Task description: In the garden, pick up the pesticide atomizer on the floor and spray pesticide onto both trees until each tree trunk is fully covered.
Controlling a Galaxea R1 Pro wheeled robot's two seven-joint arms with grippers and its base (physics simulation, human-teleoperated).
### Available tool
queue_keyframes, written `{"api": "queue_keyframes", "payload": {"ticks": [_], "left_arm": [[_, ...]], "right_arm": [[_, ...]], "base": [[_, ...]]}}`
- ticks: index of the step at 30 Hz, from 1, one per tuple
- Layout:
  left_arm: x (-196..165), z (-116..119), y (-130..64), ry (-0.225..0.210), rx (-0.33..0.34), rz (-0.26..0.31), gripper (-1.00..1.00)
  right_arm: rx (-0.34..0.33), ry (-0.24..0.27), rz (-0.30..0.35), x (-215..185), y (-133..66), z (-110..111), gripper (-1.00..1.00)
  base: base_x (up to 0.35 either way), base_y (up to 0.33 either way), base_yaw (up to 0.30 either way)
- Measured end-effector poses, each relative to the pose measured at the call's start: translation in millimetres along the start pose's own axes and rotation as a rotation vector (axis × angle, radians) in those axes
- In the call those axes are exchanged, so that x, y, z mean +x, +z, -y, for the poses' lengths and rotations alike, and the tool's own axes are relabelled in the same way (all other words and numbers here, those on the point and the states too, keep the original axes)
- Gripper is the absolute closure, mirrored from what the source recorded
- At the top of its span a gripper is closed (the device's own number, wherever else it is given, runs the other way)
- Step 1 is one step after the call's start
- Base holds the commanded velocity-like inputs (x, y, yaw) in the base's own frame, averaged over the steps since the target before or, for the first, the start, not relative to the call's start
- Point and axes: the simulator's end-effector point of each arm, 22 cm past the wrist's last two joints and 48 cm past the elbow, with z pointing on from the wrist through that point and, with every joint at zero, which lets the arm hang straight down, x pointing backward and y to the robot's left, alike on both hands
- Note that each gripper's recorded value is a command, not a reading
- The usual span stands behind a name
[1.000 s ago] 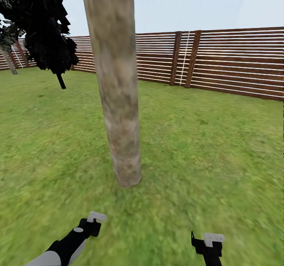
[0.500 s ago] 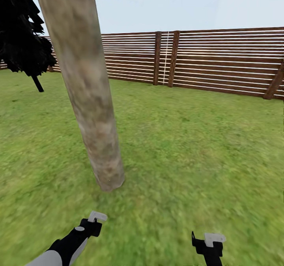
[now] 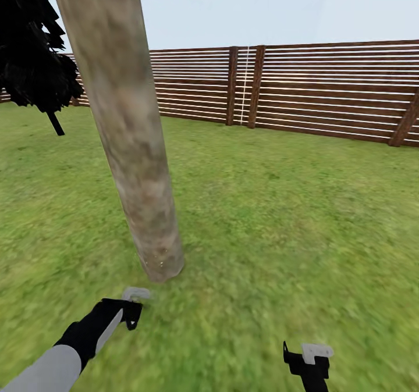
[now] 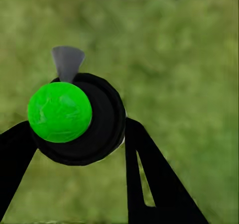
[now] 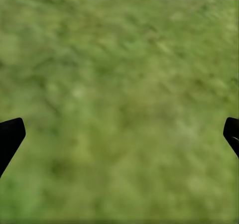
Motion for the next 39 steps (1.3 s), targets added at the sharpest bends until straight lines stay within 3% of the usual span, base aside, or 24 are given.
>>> {"api": "queue_keyframes", "payload": {"ticks": [2, 4, 5, 6, 7, 9, 11, 15, 19, 22, 25, 27, 29, 32, 34, 36, 39], "left_arm": [[-1.1, -4.1, -0.8, -0.025, 0.010, 0.004, 1.00], [-20.0, 16.3, -5.4, -0.026, 0.044, 0.043, 1.00], [-40.1, 41.2, -12.9, -0.021, 0.080, 0.081, 1.00], [-60.8, 54.2, -29.4, -0.011, 0.103, 0.080, 1.00], [-68.4, 44.7, -34.4, 0.000, 0.086, 0.091, 1.00], [-70.4, -2.1, -39.0, -0.001, 0.023, 0.095, 1.00], [-69.2, -19.6, -40.6, -0.012, 0.006, 0.094, 1.00], [-68.2, -5.2, -39.6, -0.005, 0.026, 0.096, 1.00], [-92.9, 37.4, -46.8, -0.004, 0.084, 0.137, 1.00], [-109.1, 29.9, -52.5, 0.002, 0.071, 0.162, 1.00], [-123.5, -18.3, -60.0, 0.006, 0.001, 0.173, 1.00], [-121.5, -37.7, -61.7, -0.003, -0.019, 0.161, 1.00], [-123.1, -30.1, -61.8, -0.011, -0.003, 0.161, 1.00], [-147.6, 6.5, -67.8, -0.011, 0.048, 0.195, 1.00], [-158.3, 15.7, -71.5, -0.006, 0.057, 0.206, 1.00], [-158.5, 3.7, -72.0, -0.006, 0.039, 0.198, 1.00], [-157.9, -40.3, -75.4, -0.010, -0.022, 0.195, 1.00]], "right_arm": [[0.001, 0.001, 0.000, 0.2, -0.1, 0.2, -1.00], [0.000, 0.000, -0.001, 0.4, 0.1, 0.2, -1.00], [0.000, 0.000, -0.001, 0.4, -0.1, 0.2, -1.00], [0.000, 0.000, 0.000, -0.1, -0.1, 0.1, -1.00], [0.000, -0.001, 0.000, -0.1, 0.0, -0.1, -1.00], [-0.001, -0.001, 0.000, -0.1, 0.0, -0.2, -1.00], [-0.001, -0.001, 0.000, 0.0, 0.0, -0.1, -1.00], [-0.001, -0.001, -0.001, 0.4, 0.1, -0.1, -1.00], [0.000, -0.001, 0.000, 0.3, 0.1, -0.1, -1.00], [-0.001, -0.001, 0.000, 0.0, 0.0, 0.0, -1.00], [0.000, -0.002, 0.000, -0.1, 0.1, 0.8, -1.00], [0.001, -0.002, 0.000, 0.0, 0.1, 1.0, -1.00], [0.001, -0.002, 0.000, 0.2, 0.0, 0.9, -1.00], [0.000, -0.001, 0.000, 0.0, 0.0, 0.7, -1.00], [0.000, -0.002, 0.000, 0.1, 0.0, 0.5, -1.00], [-0.001, -0.001, 0.000, 0.0, 0.0, 0.0, -1.00], [0.000, -0.002, 0.000, -0.1, 0.1, 0.5, -1.00]], "base": [[-0.105, 0.000, 0.000], [-0.196, 0.000, 0.000], [-0.012, 0.000, 0.000], [-0.006, 0.000, 0.000], [-0.003, 0.000, 0.000], [-0.001, 0.000, 0.000], [-0.008, 0.000, 0.000], [-0.292, 0.000, 0.000], [-0.321, 0.000, 0.000], [-0.100, 0.000, 0.000], [-0.009, 0.000, 0.000], [-0.001, 0.000, 0.000], [0.000, 0.000, 0.000], [0.000, 0.000, 0.000], [0.000, 0.000, 0.000], [0.000, 0.000, 0.000], [0.000, 0.000, 0.000]]}}
